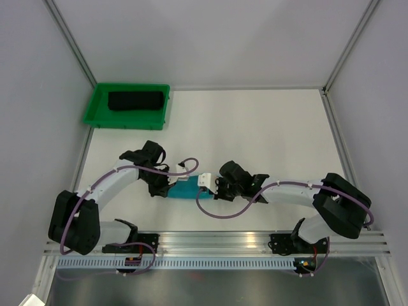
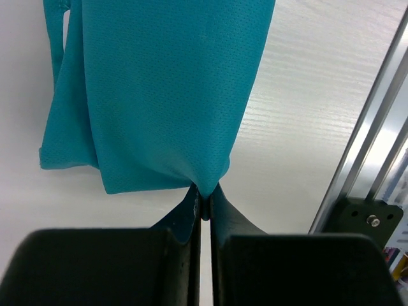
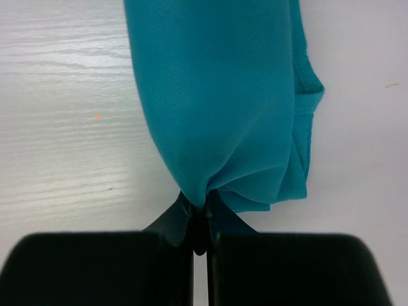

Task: Roll the t-shirts
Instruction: Roll the tshirt

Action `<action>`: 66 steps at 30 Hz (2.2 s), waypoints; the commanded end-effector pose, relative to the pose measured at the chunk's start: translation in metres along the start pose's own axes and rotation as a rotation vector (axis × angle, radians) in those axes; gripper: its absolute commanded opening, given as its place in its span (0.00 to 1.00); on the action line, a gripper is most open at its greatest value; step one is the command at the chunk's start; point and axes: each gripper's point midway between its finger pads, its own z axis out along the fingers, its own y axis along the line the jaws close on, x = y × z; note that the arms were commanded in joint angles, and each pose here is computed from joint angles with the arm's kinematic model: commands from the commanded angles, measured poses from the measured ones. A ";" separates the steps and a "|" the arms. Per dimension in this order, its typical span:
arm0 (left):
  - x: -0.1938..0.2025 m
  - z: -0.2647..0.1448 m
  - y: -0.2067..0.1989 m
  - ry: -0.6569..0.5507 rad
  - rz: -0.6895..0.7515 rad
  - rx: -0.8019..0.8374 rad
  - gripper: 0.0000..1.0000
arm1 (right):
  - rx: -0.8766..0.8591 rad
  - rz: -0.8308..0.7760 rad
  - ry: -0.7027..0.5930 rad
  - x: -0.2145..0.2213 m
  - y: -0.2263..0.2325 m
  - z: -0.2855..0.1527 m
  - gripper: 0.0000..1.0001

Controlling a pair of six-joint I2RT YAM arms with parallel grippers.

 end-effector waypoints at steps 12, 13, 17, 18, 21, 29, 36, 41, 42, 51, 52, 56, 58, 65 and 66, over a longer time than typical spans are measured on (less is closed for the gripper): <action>0.004 -0.020 -0.047 -0.042 0.003 0.306 0.02 | -0.588 0.442 -0.071 -0.028 0.052 -0.049 0.00; 0.006 -0.018 -0.045 -0.034 -0.013 0.321 0.02 | -0.588 0.499 -0.065 -0.021 0.046 -0.047 0.01; 0.001 -0.017 -0.028 -0.043 -0.078 0.303 0.22 | -0.611 0.644 -0.061 -0.011 0.043 -0.033 0.00; -0.003 -0.018 -0.027 -0.053 -0.096 0.304 0.30 | -0.610 0.654 -0.060 -0.012 0.042 -0.031 0.00; -0.016 -0.023 -0.030 -0.123 -0.089 0.298 0.52 | -0.597 0.663 -0.064 -0.015 0.036 -0.028 0.00; -0.017 -0.013 -0.005 -0.153 -0.124 0.110 0.64 | -0.572 0.689 -0.085 -0.016 0.028 -0.026 0.00; -0.022 -0.001 -0.008 -0.147 -0.191 0.176 0.11 | -0.568 0.691 -0.074 -0.017 0.026 -0.027 0.00; -0.027 -0.022 -0.045 -0.178 -0.138 0.309 0.02 | -0.664 0.743 -0.106 -0.029 0.042 -0.046 0.00; -0.026 -0.028 -0.052 -0.169 -0.145 0.336 0.02 | -0.681 0.754 -0.129 -0.033 0.045 -0.049 0.00; -0.012 -0.004 -0.009 -0.068 -0.276 0.228 0.17 | -0.683 0.990 -0.070 -0.011 0.034 -0.032 0.00; -0.012 -0.003 -0.003 -0.063 -0.293 0.212 0.18 | -0.678 1.025 -0.066 -0.009 0.031 -0.032 0.00; -0.008 0.012 0.021 -0.014 -0.379 0.176 0.17 | -0.642 1.124 -0.064 0.006 0.017 -0.027 0.01; -0.011 0.014 0.028 -0.009 -0.403 0.176 0.13 | -0.618 1.159 -0.044 0.015 0.011 -0.023 0.02; -0.023 0.014 0.035 -0.053 -0.401 0.185 0.20 | -0.598 1.169 -0.033 0.019 0.009 -0.023 0.00; -0.028 0.008 0.032 -0.087 -0.374 0.179 0.33 | -0.582 1.152 -0.036 0.018 0.007 -0.025 0.00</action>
